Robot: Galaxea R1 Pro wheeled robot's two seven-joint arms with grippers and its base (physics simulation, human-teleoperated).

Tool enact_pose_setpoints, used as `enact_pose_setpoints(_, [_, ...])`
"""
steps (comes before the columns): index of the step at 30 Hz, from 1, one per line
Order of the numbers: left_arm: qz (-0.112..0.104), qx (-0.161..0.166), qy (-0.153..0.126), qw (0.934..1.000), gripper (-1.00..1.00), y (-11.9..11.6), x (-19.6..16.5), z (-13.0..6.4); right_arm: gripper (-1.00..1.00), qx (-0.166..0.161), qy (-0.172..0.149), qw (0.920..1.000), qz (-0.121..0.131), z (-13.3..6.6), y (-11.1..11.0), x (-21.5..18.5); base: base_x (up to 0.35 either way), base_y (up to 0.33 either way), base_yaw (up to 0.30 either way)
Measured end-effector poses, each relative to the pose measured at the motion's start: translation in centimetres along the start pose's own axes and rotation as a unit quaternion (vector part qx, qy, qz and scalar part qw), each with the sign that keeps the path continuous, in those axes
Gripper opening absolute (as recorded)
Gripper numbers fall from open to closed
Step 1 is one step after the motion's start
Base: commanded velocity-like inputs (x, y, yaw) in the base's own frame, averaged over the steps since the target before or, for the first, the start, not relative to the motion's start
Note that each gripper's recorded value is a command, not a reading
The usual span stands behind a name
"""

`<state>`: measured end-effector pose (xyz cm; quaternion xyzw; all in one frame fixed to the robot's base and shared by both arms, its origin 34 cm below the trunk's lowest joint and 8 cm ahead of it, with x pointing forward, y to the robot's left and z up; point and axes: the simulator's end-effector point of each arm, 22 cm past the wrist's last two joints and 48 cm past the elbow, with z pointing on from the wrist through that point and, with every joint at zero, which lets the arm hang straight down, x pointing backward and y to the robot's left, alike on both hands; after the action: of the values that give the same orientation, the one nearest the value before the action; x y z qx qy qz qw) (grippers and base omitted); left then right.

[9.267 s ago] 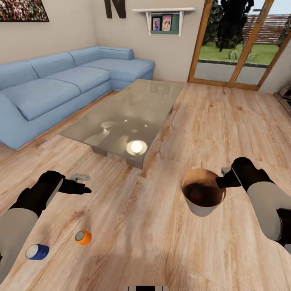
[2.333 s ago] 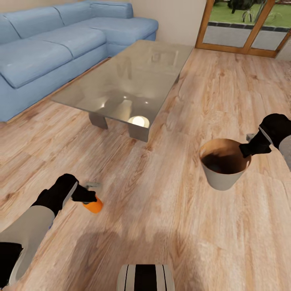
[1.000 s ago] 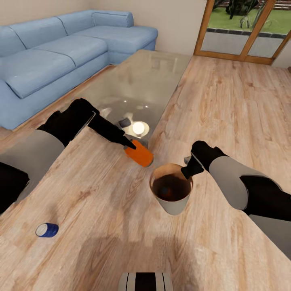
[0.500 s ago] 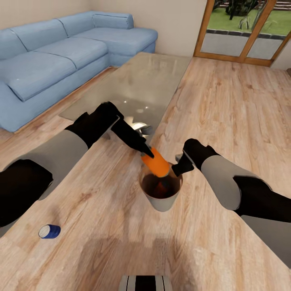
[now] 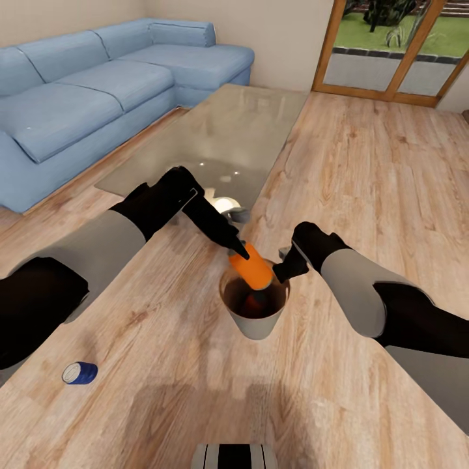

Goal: Put the three can of soda from the living room inside the tash can in the kitchen.

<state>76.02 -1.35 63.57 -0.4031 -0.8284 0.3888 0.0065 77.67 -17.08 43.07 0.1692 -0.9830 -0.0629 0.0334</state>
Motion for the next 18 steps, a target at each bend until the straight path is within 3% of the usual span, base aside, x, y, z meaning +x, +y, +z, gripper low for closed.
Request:
enact_pose_setpoints(4, [0.011, -0.011, 0.003, 0.9999, -1.0, -0.4, -0.7, 1.1, -1.0, 0.0, -0.001, 1.0, -0.006, 0.0, 0.6, -0.2, 0.0, 0.0, 0.0])
enact_pose_setpoints(9, [0.014, -0.035, 0.006, 0.9993, -1.0, 0.4, -0.8, 1.7, -1.0, -0.028, -0.006, 0.9995, 0.008, 0.0, 2.0, -0.5, 0.0, 0.0, 0.0])
enact_pose_setpoints(14, [0.014, -0.06, 0.009, 0.9981, -1.0, 1.5, -0.6, 2.0, -1.0, -0.014, -0.004, 0.9999, -0.001, 0.0, 1.5, -0.4, 0.0, 0.0, 0.0])
enact_pose_setpoints(18, [0.016, -0.076, 0.023, 0.9967, -1.0, 2.2, 0.1, 2.4, -1.0, -0.022, -0.005, 0.9997, 0.005, 0.0, 1.7, -0.5, 0.0, 0.0, 0.0])
